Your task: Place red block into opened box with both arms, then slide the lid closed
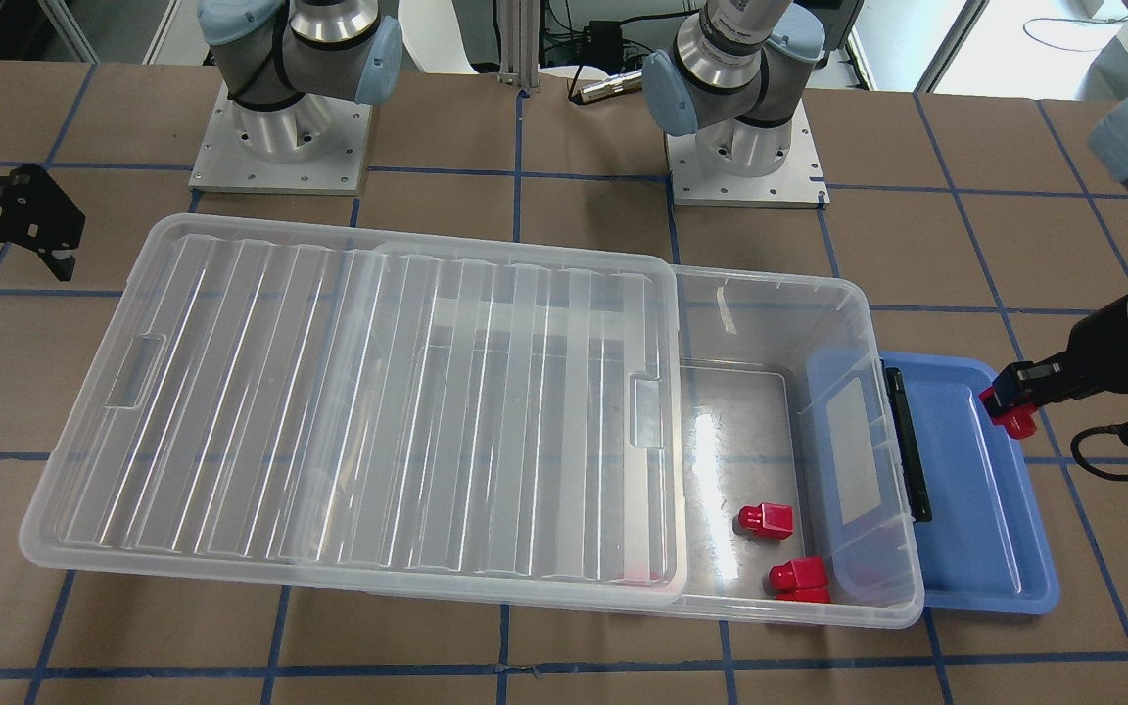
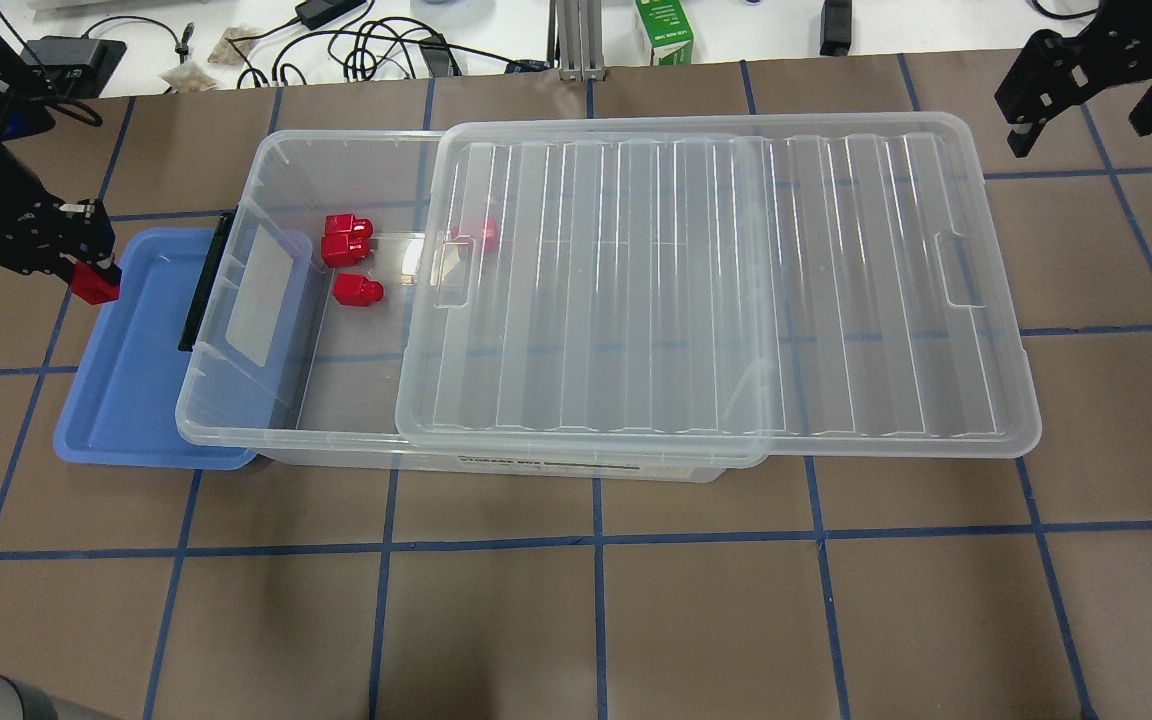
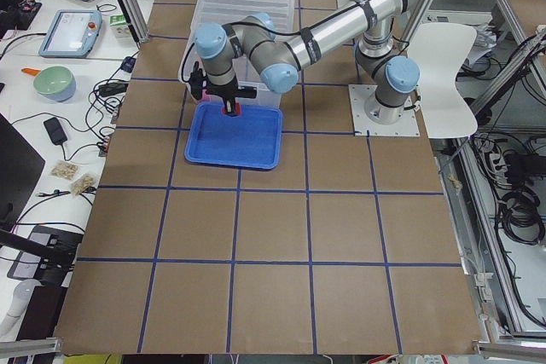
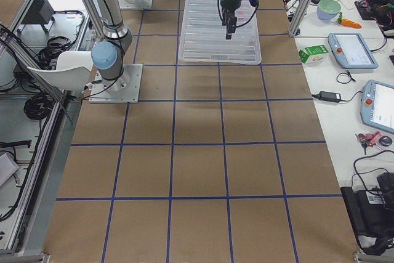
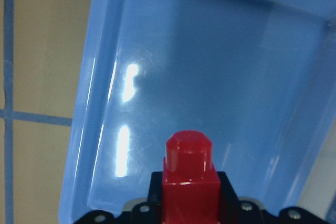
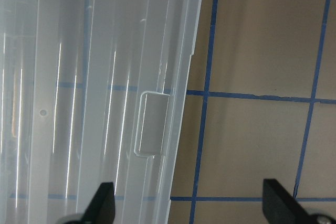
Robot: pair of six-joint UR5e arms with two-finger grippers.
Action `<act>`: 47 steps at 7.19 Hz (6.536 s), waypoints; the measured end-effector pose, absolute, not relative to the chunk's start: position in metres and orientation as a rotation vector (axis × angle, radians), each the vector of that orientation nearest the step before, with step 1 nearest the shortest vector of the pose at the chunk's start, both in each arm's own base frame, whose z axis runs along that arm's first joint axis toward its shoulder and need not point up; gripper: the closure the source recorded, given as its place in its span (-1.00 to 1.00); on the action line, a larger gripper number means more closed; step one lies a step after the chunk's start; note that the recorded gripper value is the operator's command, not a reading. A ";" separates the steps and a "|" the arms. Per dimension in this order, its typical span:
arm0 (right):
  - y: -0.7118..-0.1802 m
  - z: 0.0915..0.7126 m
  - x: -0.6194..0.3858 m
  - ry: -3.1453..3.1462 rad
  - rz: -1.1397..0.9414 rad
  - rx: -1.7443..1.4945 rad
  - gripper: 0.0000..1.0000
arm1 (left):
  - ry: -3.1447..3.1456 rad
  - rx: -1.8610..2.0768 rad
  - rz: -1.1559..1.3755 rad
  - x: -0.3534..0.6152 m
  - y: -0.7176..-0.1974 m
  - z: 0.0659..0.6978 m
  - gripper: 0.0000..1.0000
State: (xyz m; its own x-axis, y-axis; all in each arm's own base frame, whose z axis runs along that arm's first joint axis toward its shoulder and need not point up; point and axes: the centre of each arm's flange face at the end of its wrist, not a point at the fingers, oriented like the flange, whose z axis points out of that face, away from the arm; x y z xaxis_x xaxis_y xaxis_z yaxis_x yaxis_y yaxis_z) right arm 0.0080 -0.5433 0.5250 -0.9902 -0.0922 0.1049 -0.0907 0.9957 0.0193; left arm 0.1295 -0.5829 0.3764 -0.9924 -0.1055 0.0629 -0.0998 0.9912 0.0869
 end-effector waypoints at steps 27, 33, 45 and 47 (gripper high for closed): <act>-0.499 0.519 0.013 -3.012 -0.158 0.079 -1.00 | -3.109 -0.060 -0.075 -0.085 -0.550 0.308 -0.69; -0.518 0.438 -0.028 -3.024 -0.209 0.052 -1.00 | -3.155 -0.047 0.041 -0.110 -0.516 0.489 -1.00; -0.537 0.353 -0.078 -3.063 -0.363 -0.163 -1.00 | -3.123 -0.085 0.124 -0.100 -0.504 0.516 -1.00; -0.540 0.351 -0.068 -3.078 -0.355 -0.211 -1.00 | -3.122 -0.084 0.122 -0.100 -0.504 0.515 -1.00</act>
State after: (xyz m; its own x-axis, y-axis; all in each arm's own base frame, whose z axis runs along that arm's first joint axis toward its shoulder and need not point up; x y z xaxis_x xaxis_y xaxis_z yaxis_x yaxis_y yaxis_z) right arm -0.0676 -0.5398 0.3511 -0.9901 0.1306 0.0508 0.1387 0.9646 0.2244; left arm -0.1004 -0.5038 0.5149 -0.9984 0.0543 0.0143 0.0530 0.9955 -0.0782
